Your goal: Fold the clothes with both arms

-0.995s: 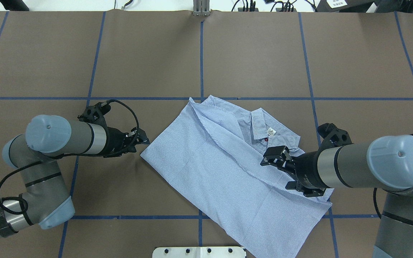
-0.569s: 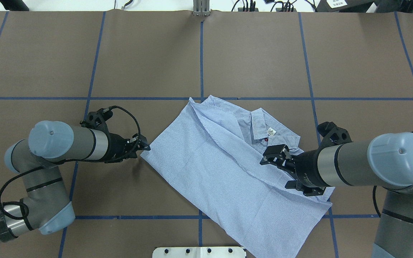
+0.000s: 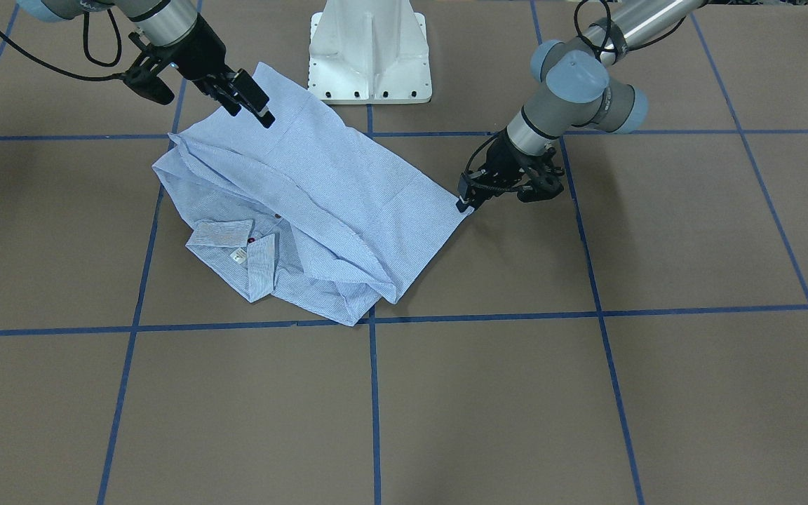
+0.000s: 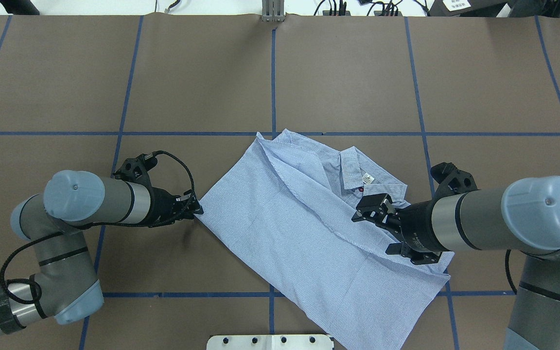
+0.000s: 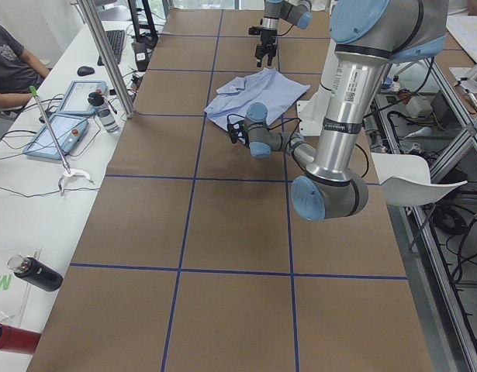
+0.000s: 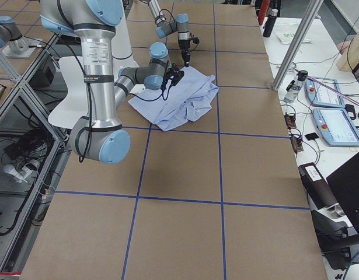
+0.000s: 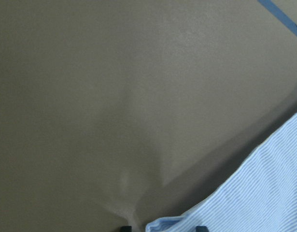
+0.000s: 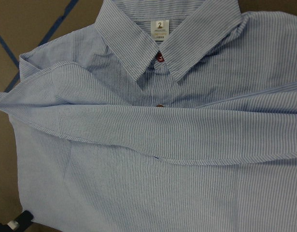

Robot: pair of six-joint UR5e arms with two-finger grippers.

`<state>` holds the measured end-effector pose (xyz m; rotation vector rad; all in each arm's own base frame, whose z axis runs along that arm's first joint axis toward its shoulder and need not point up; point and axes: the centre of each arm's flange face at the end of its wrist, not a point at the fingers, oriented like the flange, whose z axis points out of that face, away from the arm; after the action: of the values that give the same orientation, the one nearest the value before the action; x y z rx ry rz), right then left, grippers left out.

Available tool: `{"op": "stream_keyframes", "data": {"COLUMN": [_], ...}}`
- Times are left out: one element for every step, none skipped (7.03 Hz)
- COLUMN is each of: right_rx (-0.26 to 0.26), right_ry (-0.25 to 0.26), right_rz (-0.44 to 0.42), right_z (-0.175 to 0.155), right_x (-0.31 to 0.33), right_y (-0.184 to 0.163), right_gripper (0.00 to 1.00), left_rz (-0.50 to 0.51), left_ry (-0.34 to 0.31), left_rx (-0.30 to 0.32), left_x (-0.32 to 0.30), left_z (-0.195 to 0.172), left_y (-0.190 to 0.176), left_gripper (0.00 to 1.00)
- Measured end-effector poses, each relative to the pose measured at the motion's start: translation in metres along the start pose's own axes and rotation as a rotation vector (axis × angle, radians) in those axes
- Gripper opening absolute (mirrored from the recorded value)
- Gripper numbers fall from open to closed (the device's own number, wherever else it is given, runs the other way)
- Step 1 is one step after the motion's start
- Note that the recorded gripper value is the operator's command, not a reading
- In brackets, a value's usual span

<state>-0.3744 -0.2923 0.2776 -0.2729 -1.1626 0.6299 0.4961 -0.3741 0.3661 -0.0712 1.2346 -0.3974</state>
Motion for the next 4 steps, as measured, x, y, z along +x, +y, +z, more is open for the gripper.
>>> {"op": "stream_keyframes", "data": {"right_rx": [-0.002,-0.002,-0.002,-0.002], "right_ry": [0.001,0.001,0.001,0.0], "right_rz": [0.001,0.002,0.003,0.003], "right_z": [0.0,-0.001,-0.001,-0.001], "right_x": [0.0,0.0,0.0,-0.001], "right_y": [0.0,-0.001,-0.001,-0.001], "right_gripper": [1.0,1.0,1.0,1.0], "left_rz": [0.0,0.001,0.002,0.009], "left_ry": [0.002,0.005,0.006,0.007], "left_rx": [-0.002,-0.002,0.0,0.016], "left_x": [0.001,0.003,0.004,0.004], "left_z": [0.0,-0.001,-0.002,-0.004], "left_y": [0.001,0.001,0.0,-0.011], "left_gripper": [0.0,0.0,0.0,0.0]}}
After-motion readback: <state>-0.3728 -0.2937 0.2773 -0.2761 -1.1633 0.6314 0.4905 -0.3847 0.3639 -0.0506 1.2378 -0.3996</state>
